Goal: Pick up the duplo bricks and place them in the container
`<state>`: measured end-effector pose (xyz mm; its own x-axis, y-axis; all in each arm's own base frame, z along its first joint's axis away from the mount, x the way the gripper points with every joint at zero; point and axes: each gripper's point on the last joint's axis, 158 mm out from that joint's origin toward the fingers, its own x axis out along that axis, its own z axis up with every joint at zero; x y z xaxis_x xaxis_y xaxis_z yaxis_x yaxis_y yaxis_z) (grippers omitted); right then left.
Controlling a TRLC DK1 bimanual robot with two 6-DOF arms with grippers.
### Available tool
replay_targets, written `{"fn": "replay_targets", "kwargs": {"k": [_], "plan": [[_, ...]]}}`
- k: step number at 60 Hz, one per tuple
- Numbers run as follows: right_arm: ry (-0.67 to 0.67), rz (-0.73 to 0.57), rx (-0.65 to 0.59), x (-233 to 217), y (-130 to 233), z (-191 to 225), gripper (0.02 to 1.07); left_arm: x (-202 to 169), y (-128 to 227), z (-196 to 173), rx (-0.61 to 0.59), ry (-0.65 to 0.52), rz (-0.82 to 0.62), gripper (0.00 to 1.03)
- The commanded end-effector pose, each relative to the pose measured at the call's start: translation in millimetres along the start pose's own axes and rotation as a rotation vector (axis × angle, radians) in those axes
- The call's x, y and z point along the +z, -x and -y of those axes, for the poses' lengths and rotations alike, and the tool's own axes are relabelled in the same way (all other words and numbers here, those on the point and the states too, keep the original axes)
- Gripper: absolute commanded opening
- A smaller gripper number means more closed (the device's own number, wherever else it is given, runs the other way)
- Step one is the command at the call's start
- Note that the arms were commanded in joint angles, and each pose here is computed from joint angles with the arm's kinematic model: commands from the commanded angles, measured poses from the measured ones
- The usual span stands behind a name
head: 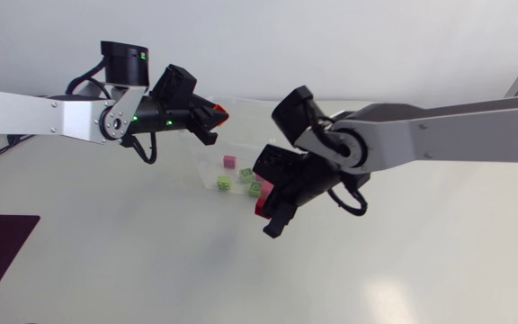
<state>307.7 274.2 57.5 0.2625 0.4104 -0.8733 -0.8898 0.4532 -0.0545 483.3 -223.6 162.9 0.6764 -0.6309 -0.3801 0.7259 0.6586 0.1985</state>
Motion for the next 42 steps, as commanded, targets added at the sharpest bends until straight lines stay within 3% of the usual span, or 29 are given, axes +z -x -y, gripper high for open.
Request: {"fn": "replay_targets", "kwargs": {"k": [1, 5, 10, 15, 24, 42], "plan": [[-0.027, 0.051, -0.047, 15.9, 25.0, 17.8, 0.22, 1.1, -16.2, -6.2, 0.011, 0.025, 0.005, 0.37], [-0.043, 0.09, -0.08, 27.4, 44.0, 32.7, 0.22, -4.2, -23.6, -8.1, 0.02, 0.025, -0.006, 0.52], [-0.054, 0.144, -0.122, 44.9, 67.9, 50.2, 0.22, -8.5, -24.9, -18.8, 0.051, 0.039, -0.016, 0.84], [-0.062, 0.192, -0.155, 61.9, 86.6, 64.2, 0.22, -2.3, -14.8, -25.2, 0.067, 0.052, -0.015, 0.99], [-0.103, 0.257, -0.197, 91.1, 96.7, 93.9, 0.22, 13.4, 25.6, -34.6, 0.108, 0.105, -0.002, 0.99], [-0.173, 0.285, -0.229, 112.1, 46.3, 150.3, 0.23, 29.8, 112.0, -45.5, 0.282, 0.081, 0.032, 0.99]]}}
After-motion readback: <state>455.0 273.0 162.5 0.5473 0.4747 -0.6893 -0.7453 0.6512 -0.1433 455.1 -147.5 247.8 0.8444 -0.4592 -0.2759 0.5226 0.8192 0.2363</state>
